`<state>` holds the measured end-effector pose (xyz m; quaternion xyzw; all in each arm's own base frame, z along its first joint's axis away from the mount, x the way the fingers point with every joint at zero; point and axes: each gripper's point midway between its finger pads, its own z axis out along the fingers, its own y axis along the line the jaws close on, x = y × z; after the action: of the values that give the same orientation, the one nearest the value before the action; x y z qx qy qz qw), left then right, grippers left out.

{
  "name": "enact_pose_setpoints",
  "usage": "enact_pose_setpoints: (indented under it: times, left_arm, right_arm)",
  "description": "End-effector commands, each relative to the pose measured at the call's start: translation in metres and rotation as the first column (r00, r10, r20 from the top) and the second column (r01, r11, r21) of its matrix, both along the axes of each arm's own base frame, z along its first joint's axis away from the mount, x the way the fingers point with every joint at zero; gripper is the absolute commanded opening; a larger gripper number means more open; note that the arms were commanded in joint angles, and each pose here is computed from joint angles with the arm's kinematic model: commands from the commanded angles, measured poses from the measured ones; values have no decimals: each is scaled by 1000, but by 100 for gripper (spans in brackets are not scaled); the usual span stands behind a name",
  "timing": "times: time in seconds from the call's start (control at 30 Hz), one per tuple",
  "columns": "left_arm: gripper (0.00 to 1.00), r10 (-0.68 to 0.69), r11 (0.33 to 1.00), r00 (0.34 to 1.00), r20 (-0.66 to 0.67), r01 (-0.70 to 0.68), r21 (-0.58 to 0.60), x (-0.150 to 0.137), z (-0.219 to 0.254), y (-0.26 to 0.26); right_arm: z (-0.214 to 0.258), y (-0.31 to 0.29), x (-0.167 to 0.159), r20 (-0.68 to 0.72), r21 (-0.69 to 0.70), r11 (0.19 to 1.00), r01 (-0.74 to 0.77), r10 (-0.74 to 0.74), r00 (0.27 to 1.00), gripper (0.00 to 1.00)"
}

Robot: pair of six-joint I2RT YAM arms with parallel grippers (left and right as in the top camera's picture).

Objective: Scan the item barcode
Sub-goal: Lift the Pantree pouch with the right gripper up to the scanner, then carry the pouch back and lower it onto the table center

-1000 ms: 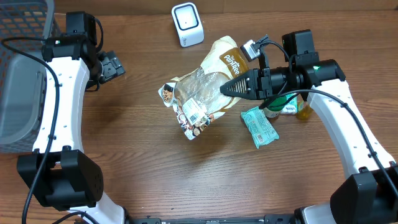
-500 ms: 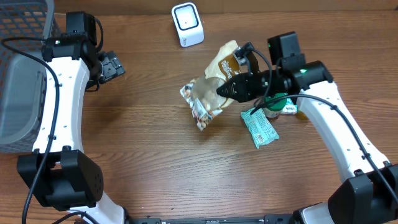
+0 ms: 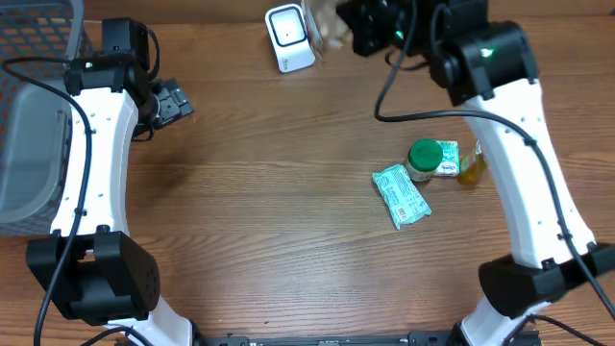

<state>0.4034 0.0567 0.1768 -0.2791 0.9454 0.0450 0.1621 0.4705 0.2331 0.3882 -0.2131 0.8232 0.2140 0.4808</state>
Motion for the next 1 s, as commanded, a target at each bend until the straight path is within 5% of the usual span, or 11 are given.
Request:
enact_pose_setpoints:
  times: [0.0,0.2,0.47,0.97]
  left_arm:
    - [100,14,1000,1000,11,-14,6,2,3,2]
    - [100,15,1000,1000,11,-15,7,2,3,3]
    - [100,14,1000,1000,11,-15,7,2,3,3]
    - [100,14,1000,1000,11,-14,6,2,3,2]
  right_arm:
    - [-35,11,36,105,-211,975,67,-45,993,3]
    - [-71,33,97,350,-446,869,216,-52,935,4]
    - [-136,45,146,438,-508,797,326,-87,895,4]
    - [-204,65,159,404,-537,792,291,-62,913,4]
